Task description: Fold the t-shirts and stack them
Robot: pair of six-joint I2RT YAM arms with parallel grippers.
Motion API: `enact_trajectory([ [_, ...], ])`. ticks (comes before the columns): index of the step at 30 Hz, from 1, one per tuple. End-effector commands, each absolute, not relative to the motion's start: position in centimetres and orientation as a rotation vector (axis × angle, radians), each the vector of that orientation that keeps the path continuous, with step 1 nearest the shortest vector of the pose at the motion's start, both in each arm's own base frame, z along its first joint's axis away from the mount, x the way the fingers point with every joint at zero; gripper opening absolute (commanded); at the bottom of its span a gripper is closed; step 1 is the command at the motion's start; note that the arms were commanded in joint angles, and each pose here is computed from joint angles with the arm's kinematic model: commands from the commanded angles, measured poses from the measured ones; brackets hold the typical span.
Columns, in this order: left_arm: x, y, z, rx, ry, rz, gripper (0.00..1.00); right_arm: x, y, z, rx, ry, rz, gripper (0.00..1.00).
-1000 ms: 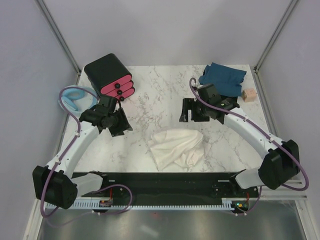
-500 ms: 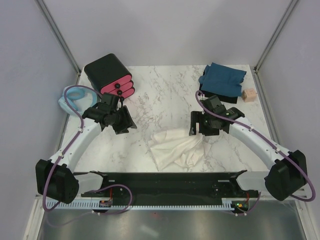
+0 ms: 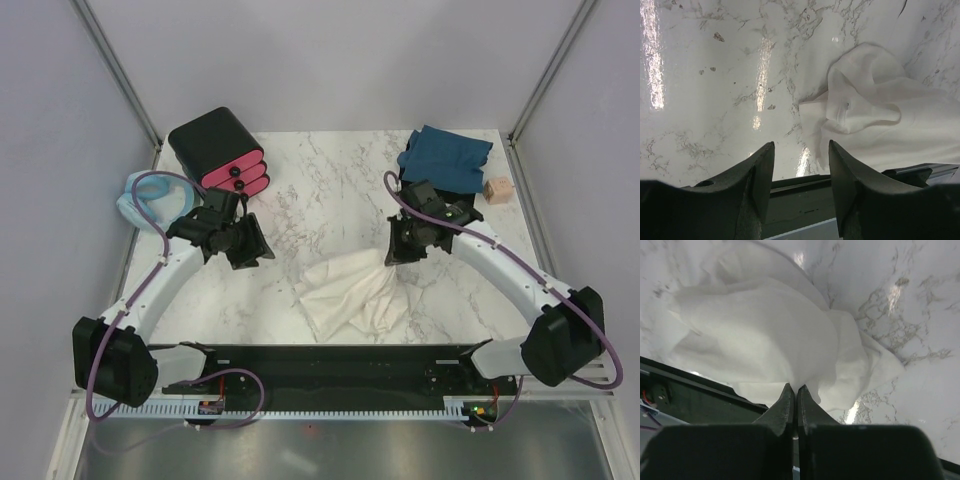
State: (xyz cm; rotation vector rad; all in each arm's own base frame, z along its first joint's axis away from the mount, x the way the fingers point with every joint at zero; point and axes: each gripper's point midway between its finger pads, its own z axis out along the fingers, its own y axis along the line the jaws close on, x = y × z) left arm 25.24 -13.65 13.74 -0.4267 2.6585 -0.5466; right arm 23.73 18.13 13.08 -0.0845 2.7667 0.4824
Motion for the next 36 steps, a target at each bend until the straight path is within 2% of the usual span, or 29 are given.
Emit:
enact_trajectory([
  [1,26.1,-14.3,14.5,-0.341,2.623,-0.588,0.54,27.7,19.1,23.1,-0.038,2.451,0.546,0.00],
  [6,26.8,-14.4,15.0,-0.312,2.608,-0.579,0.54,28.6,19.8,30.4,-0.011,2.299,0.639,0.00],
  [9,27.3,-14.7,15.4,-0.297,2.605,-0.594,0.54,28.5,20.2,33.3,0.000,2.240,0.696,0.00],
  [12,27.6,-15.2,15.5,-0.294,2.609,-0.625,0.54,27.7,20.7,33.8,-0.025,2.269,0.738,0.00],
  [17,28.1,-16.0,14.9,-0.306,2.620,-0.656,0.54,25.4,19.8,27.9,0.020,2.421,0.678,0.00],
  [21,28.4,-16.6,14.6,-0.310,2.627,-0.667,0.54,21.5,18.1,18.4,0.114,2.665,0.574,0.00],
  [23,28.6,-16.7,14.7,-0.311,2.621,-0.667,0.54,19.3,18.5,15.5,0.099,2.779,0.584,0.00],
  [24,28.7,-16.6,14.7,-0.314,2.620,-0.665,0.54,17.8,18.2,13.8,0.087,2.858,0.564,0.16],
  [26,28.8,-16.6,14.7,-0.313,2.618,-0.660,0.53,16.4,17.7,13.0,0.032,2.930,0.492,0.28],
  [27,28.9,-16.6,14.8,-0.316,2.616,-0.659,0.53,16.9,17.7,14.1,0.016,2.892,0.483,0.37],
  [29,28.9,-16.6,14.7,-0.315,2.616,-0.656,0.54,18.3,17.0,15.8,0.018,2.810,0.424,0.61],
  [33,28.9,-16.5,14.8,-0.314,2.613,-0.655,0.53,22.7,18.2,20.6,-0.105,2.624,0.420,0.64],
  [36,28.9,-16.5,15.0,-0.313,2.608,-0.650,0.54,25.4,19.7,19.3,-0.190,2.631,0.385,0.62],
])
